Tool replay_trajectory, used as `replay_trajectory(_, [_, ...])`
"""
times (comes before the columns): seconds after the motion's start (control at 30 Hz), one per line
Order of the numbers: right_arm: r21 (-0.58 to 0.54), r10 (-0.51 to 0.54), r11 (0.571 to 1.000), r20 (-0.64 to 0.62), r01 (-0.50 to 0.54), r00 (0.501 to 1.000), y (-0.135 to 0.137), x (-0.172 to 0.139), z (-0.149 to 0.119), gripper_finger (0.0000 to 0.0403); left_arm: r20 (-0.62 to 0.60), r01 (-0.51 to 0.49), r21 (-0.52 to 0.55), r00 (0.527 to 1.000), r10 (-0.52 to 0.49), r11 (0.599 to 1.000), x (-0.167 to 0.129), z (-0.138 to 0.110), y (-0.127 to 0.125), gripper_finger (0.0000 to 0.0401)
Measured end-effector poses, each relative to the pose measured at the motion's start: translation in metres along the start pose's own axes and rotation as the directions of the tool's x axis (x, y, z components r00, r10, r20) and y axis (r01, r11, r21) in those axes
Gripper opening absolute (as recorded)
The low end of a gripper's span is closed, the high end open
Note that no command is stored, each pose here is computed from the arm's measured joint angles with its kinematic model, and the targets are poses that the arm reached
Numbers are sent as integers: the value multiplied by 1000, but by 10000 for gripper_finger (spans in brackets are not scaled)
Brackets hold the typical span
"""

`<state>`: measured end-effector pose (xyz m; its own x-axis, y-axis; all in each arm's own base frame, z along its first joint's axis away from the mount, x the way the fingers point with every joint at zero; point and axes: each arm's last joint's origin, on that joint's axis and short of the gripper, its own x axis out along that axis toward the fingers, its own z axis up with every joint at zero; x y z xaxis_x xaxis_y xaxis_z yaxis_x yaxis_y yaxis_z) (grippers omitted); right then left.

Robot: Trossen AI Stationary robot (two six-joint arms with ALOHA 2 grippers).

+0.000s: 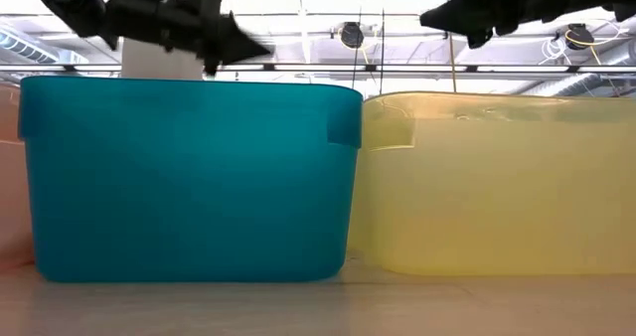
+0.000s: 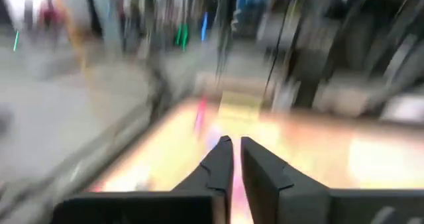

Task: Pick & Place Markers
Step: Put the yellow pen into the transparent bin

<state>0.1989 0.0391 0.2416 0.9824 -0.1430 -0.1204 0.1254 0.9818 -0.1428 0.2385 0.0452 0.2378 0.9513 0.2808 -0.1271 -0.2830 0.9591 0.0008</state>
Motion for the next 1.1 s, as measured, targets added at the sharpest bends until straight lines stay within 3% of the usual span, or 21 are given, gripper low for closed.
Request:
replay_trajectory(0.07, [-55,1,999,-1,-1,1000,0,0,0,4,-198,-86,12,976,87,996,-1,-3,-3,70])
replay_trajectory(0.2, [-162,-9,987,26,13,1000,-1,0,3,4,-477,-315,-3,834,276,949,-7,12,-6,149])
replay_trajectory(0.27, [-202,-27,979,56,37,998,-2,0,6,4,-565,-373,-57,777,278,926,-9,18,-8,187])
replay_trajectory(0.4, [-202,-154,964,103,172,983,-11,0,12,4,-675,-392,-185,717,174,901,-6,22,-17,234])
replay_trajectory(0.47, [-195,-213,954,102,229,972,-15,-2,14,4,-721,-376,-168,677,147,911,-1,12,-24,241])
replay_trajectory(0.53, [-194,-238,948,94,252,967,-18,-4,14,4,-771,-412,-189,625,125,891,5,0,-29,243])
replay_trajectory(0.63, [-182,-252,946,99,266,963,-20,-5,15,4,-852,-559,-238,513,106,795,13,-21,-30,243])
replay_trajectory(0.73, [-195,-254,943,106,271,961,-21,-6,16,4,-895,-656,-206,426,130,726,23,-40,-27,244])
replay_trajectory(0.87, [-197,-254,942,109,271,961,-21,-6,16,4,-926,-724,-172,350,141,668,34,-61,-24,244])
replay_trajectory(1.1, [-192,-255,943,116,273,960,-21,-6,17,4,-953,-832,-131,256,162,540,44,-84,-15,244])
